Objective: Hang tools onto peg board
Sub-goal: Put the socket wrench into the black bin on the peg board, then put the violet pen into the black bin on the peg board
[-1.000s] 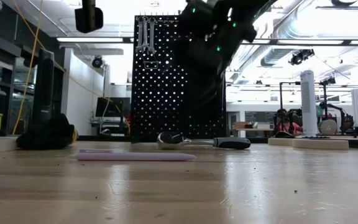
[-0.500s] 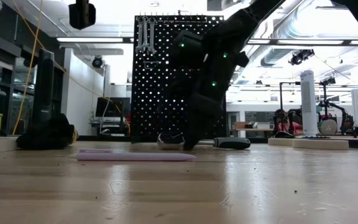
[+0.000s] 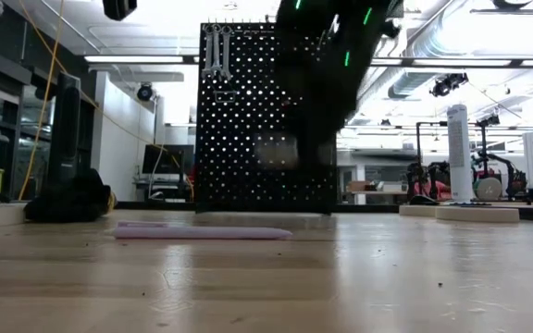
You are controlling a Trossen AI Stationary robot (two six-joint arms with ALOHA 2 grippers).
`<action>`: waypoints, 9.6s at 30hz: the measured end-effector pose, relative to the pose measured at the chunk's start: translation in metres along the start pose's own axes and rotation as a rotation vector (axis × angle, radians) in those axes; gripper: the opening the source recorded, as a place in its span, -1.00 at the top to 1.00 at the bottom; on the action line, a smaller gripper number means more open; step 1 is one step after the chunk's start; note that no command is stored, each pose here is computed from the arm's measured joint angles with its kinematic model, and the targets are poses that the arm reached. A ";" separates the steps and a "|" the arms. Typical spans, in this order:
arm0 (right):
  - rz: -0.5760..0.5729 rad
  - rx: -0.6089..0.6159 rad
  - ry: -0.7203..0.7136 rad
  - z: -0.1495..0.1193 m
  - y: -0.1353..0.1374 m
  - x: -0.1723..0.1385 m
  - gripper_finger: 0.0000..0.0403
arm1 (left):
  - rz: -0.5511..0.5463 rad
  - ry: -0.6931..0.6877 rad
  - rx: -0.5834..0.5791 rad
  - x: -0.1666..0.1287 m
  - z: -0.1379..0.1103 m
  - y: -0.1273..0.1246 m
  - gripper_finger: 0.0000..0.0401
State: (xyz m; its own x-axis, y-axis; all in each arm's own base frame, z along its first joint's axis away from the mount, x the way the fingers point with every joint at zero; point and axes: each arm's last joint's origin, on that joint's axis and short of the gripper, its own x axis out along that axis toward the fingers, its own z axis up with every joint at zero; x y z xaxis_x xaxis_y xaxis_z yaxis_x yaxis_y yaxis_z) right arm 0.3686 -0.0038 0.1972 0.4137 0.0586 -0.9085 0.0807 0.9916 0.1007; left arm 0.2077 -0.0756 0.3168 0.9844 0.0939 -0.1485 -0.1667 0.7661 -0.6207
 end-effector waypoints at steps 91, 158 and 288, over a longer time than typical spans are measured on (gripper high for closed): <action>-0.672 0.455 -1.201 -0.014 0.054 -0.156 0.04 | 0.338 0.185 0.129 -0.023 0.004 0.048 0.99; 0.123 0.233 -0.645 -0.044 0.065 -0.123 0.04 | 0.206 0.540 0.333 0.049 -0.049 0.043 0.99; -1.179 -0.977 -0.522 0.113 0.071 -0.178 0.90 | -0.170 -0.126 -0.851 0.010 0.106 -0.015 0.99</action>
State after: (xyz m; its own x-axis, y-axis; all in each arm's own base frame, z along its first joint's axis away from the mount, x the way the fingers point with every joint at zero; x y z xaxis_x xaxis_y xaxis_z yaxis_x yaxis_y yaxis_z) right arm 0.4027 0.0430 0.4118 0.8063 -0.5901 -0.0391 0.0672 0.1572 -0.9853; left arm 0.2256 -0.0190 0.4063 0.9901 0.1297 0.0535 0.0477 0.0467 -0.9978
